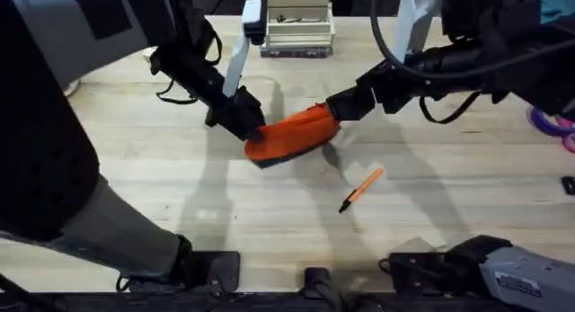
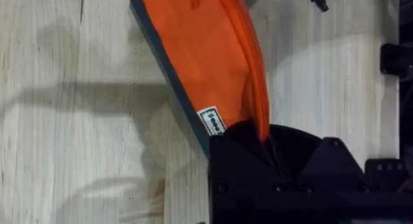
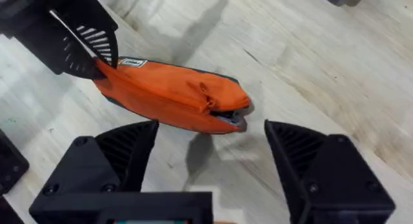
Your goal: Unzip the bag, pick up the pens from the table one at a time and place them inside, then zip the bag closed.
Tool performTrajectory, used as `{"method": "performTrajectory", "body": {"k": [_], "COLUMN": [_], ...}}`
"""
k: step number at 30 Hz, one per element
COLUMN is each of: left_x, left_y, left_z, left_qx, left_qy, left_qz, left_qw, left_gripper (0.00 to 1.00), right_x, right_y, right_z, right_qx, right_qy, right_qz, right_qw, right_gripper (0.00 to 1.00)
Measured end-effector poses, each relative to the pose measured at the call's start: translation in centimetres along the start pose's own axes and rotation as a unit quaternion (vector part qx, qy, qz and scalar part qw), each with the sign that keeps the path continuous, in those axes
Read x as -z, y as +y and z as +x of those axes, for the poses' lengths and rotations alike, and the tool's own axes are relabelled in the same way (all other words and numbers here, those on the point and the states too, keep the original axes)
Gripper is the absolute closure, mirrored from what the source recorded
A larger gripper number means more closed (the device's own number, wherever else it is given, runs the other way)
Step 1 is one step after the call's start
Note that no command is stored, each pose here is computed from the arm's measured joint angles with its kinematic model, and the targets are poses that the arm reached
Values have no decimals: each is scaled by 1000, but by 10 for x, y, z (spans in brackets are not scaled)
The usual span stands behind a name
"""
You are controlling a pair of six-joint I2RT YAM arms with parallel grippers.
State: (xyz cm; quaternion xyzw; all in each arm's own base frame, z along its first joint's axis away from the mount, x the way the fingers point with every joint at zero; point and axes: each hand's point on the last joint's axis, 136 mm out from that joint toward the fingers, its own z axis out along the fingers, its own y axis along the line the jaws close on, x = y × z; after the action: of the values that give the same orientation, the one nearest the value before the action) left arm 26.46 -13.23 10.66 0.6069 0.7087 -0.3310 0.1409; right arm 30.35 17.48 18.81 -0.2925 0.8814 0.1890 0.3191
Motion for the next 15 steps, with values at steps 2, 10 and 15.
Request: {"method": "performTrajectory", "body": {"k": [2,10,15], "left_x": [0,0,0], "left_y": [0,0,0], "left_z": [0,0,0], "left_qx": [0,0,0], "left_qy": [0,0,0], "left_qz": [0,0,0], "left_qw": [1000,1000,1000], "left_gripper": [958,958,958], "right_x": [0,-6,-24], "right_y": [0,-1,0], "right_z": [0,3,12], "right_qx": [-2,-12,-16], "right_qy": [0,9,34], "right_qz": [0,-2,-12], "right_qw": [1000,1000,999], "right_gripper": [4,4,3]}}
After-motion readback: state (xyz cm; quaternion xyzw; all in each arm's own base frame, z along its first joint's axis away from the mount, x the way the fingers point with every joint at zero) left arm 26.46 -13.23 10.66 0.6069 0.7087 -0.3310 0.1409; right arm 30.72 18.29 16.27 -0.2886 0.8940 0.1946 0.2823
